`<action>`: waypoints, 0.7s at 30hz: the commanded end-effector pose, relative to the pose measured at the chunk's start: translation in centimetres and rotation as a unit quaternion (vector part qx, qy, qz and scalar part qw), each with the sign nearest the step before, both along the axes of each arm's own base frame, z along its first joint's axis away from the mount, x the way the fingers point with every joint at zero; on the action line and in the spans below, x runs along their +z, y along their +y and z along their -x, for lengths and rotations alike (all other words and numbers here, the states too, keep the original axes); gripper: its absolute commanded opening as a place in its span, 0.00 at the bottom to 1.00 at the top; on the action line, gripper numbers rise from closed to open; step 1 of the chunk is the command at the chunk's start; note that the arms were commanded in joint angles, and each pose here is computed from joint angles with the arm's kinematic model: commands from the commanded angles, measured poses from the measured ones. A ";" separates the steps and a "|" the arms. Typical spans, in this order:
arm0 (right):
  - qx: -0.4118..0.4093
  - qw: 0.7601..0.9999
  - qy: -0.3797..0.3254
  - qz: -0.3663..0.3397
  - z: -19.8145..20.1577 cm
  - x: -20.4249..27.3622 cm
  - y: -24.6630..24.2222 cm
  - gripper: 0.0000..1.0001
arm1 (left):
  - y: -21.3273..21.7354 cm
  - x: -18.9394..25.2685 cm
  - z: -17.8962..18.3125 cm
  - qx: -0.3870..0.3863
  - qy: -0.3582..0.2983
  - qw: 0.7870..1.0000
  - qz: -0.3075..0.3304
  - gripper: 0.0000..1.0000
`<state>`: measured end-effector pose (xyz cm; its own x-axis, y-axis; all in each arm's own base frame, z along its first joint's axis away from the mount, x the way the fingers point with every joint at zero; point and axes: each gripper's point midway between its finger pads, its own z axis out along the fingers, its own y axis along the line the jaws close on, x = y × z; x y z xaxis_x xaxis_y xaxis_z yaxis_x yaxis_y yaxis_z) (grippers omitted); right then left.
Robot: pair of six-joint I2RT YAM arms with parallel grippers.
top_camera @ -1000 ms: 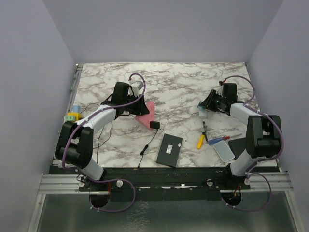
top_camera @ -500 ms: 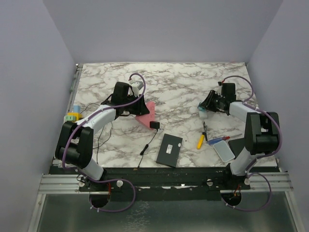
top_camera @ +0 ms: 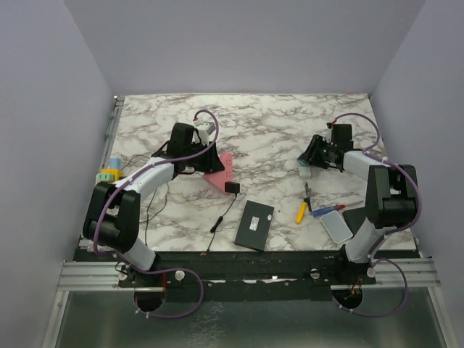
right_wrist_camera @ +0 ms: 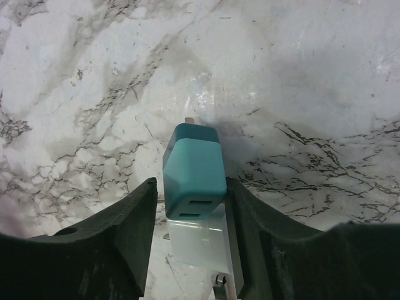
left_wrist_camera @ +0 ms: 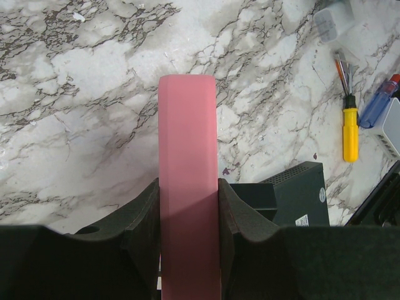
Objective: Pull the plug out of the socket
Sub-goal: Place the plug at the center of the board.
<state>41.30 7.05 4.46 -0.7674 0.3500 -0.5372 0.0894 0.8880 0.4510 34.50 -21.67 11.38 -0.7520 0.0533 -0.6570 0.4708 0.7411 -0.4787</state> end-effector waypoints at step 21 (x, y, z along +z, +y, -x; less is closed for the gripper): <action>-0.029 0.997 -0.058 0.050 0.6 3.4 -2.2 0.66 | 1.0 0.0 -0.2 0.014 -0.016 1.000 -0.018 0.00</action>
